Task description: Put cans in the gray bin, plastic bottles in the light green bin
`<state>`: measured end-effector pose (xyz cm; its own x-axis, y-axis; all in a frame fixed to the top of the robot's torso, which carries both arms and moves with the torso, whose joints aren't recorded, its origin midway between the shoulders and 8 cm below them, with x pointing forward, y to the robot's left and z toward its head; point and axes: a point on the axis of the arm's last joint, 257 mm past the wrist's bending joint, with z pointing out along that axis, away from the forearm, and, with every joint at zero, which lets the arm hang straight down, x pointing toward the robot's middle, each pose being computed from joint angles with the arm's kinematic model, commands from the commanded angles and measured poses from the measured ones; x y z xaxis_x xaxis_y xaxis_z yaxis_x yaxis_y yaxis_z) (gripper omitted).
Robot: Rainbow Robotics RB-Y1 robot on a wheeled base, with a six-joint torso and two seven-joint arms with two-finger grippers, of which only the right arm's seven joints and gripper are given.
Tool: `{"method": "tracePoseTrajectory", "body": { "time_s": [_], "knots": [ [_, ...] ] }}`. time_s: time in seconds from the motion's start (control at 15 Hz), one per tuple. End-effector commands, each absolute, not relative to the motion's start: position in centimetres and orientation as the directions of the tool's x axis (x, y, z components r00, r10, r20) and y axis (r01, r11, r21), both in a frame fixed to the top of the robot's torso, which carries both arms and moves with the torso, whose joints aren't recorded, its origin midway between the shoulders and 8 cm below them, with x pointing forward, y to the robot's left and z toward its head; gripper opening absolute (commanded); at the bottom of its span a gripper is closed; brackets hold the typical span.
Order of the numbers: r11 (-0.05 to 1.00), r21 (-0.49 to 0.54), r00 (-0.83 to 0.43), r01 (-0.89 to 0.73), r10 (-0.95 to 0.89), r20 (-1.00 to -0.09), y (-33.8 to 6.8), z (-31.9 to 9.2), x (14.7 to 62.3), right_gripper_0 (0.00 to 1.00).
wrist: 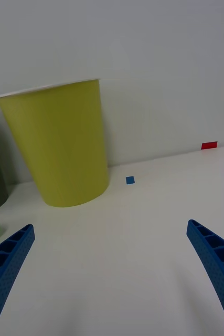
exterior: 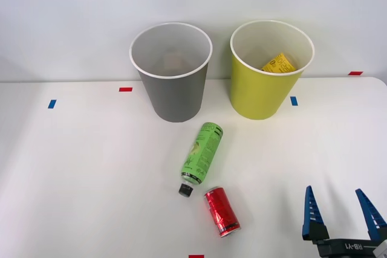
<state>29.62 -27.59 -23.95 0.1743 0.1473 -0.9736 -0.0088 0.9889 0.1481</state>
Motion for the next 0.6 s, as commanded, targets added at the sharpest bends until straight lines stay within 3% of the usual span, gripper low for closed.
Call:
{"method": "tracePoseTrajectory", "body": {
  "time_s": [0.07,0.6],
  "knots": [
    [0.994,0.111,0.156,-0.024,0.113,-0.981,-26.6,-24.6,27.7,1.0],
    [1.0,-0.026,0.069,-0.008,-0.025,-0.997,-23.6,-27.2,24.0,1.0]
  ]
}}
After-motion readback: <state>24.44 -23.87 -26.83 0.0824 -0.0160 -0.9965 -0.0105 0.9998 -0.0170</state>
